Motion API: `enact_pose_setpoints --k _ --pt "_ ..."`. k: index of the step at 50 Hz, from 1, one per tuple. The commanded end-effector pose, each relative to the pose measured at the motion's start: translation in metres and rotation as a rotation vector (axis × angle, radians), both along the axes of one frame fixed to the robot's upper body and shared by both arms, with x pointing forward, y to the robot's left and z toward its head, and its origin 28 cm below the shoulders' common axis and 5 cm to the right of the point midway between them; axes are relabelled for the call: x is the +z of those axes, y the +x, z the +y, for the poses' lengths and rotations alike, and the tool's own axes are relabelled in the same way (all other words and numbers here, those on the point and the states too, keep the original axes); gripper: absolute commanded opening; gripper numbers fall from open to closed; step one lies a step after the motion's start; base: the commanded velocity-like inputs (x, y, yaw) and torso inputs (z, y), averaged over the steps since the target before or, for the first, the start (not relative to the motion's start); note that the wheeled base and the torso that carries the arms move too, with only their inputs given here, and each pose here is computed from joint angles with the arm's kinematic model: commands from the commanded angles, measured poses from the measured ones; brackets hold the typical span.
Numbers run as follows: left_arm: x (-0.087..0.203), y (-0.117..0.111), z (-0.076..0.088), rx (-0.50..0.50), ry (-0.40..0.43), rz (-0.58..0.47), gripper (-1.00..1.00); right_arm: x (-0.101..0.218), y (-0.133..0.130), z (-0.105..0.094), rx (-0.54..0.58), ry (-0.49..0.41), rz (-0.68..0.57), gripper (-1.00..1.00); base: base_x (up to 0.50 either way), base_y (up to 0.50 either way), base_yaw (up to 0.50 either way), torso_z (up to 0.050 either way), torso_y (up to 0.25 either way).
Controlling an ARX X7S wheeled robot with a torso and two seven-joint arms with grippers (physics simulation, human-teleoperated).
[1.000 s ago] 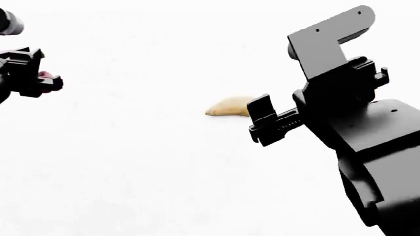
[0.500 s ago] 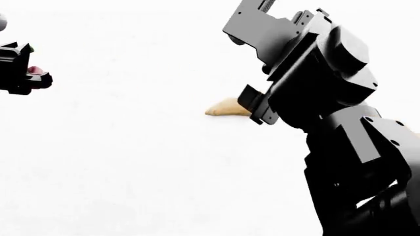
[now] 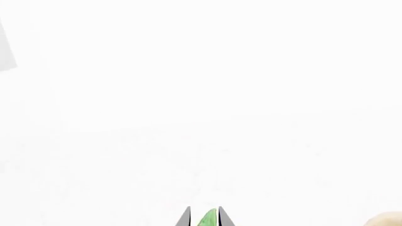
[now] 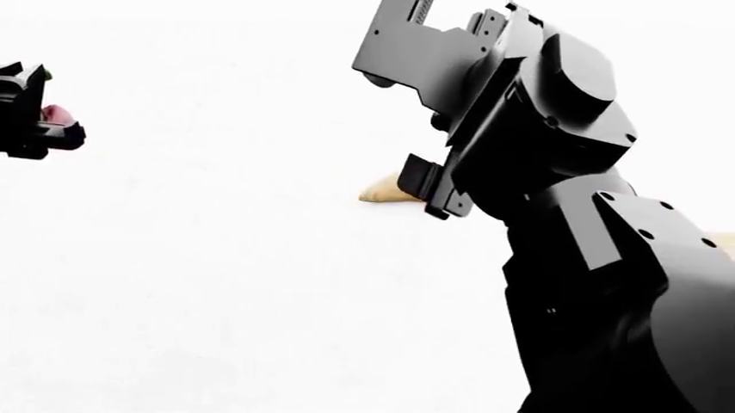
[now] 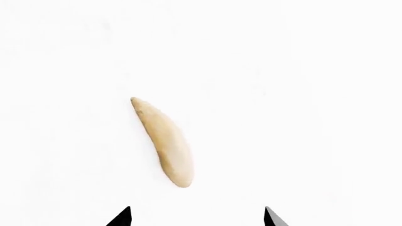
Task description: Place the cherry and the sweet potato on separate cutting boards.
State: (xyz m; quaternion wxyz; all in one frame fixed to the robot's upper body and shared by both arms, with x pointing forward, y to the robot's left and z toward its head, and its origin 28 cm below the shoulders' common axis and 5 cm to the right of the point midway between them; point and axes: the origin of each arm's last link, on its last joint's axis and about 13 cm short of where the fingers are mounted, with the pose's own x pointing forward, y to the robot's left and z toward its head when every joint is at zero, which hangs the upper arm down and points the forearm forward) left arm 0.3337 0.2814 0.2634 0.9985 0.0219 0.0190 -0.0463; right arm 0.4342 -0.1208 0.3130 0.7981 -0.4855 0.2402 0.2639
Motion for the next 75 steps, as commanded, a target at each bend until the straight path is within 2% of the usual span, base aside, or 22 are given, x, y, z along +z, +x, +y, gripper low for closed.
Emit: enact_pose_setpoints --k 1,6,14,35,49,59,61,64,65,68,73,74,75 --pt "-0.001 -0.002 0.001 -0.008 0.013 -0.021 -1.0 0.001 0.002 0.007 0.049 -0.009 -0.041 1.0 0.0 0.0 0.0 0.014 -0.117" --pt "-0.001 -0.002 0.002 -0.006 0.018 -0.019 -1.0 0.001 0.002 0.008 0.047 -0.012 -0.042 1.0 0.0 0.0 0.0 0.017 -0.135" --pt "0.013 -0.004 0.002 -0.007 0.02 -0.067 -1.0 0.001 0.002 0.009 0.036 -0.002 -0.04 1.0 0.0 0.0 0.0 0.024 -0.189" --pt "0.01 -0.007 0.002 -0.018 0.02 -0.069 -1.0 0.005 0.0 0.011 0.006 0.017 -0.072 1.0 0.0 0.0 0.0 0.026 -0.174" --pt "0.005 -0.009 0.003 -0.019 0.015 -0.061 -1.0 0.029 0.0 0.016 -0.019 -0.006 -0.382 1.0 0.0 0.0 0.0 0.029 -0.167" --pt "0.003 -0.011 0.003 -0.018 0.008 -0.06 -1.0 0.023 0.001 0.019 -0.01 -0.013 -0.355 1.0 0.0 0.0 0.0 0.029 -0.168" --pt "0.005 -0.011 0.006 0.006 -0.032 -0.07 -1.0 0.016 0.0 0.02 -0.028 0.037 -0.261 1.0 0.01 0.0 0.0 0.02 -0.083" --pt "0.006 -0.01 0.006 0.009 -0.027 -0.067 -1.0 0.01 0.0 0.019 -0.041 0.046 -0.195 1.0 0.0 0.0 0.0 0.0 0.0" --pt "0.006 -0.01 0.007 0.014 -0.032 -0.064 -1.0 0.011 -0.001 0.018 -0.052 0.051 -0.195 -1.0 0.0 0.0 0.0 0.0 0.0" --pt "0.006 -0.011 0.007 0.013 -0.03 -0.06 -1.0 0.016 -0.003 0.016 -0.104 0.101 -0.197 -1.0 0.0 0.0 0.0 0.0 0.0" --pt "0.006 -0.011 0.007 0.013 -0.03 -0.06 -1.0 0.016 -0.003 0.016 -0.104 0.101 -0.197 -1.0 0.0 0.0 0.0 0.0 0.0" --pt "0.006 -0.01 0.006 0.014 -0.031 -0.061 -1.0 0.019 -0.004 0.015 -0.123 0.122 -0.183 -1.0 0.0 0.0 0.0 0.0 0.0" --pt "0.007 -0.01 0.004 0.007 -0.028 -0.062 -1.0 0.026 -0.008 0.011 -0.181 0.206 -0.174 -1.0 0.0 0.0 0.0 0.0 0.0"
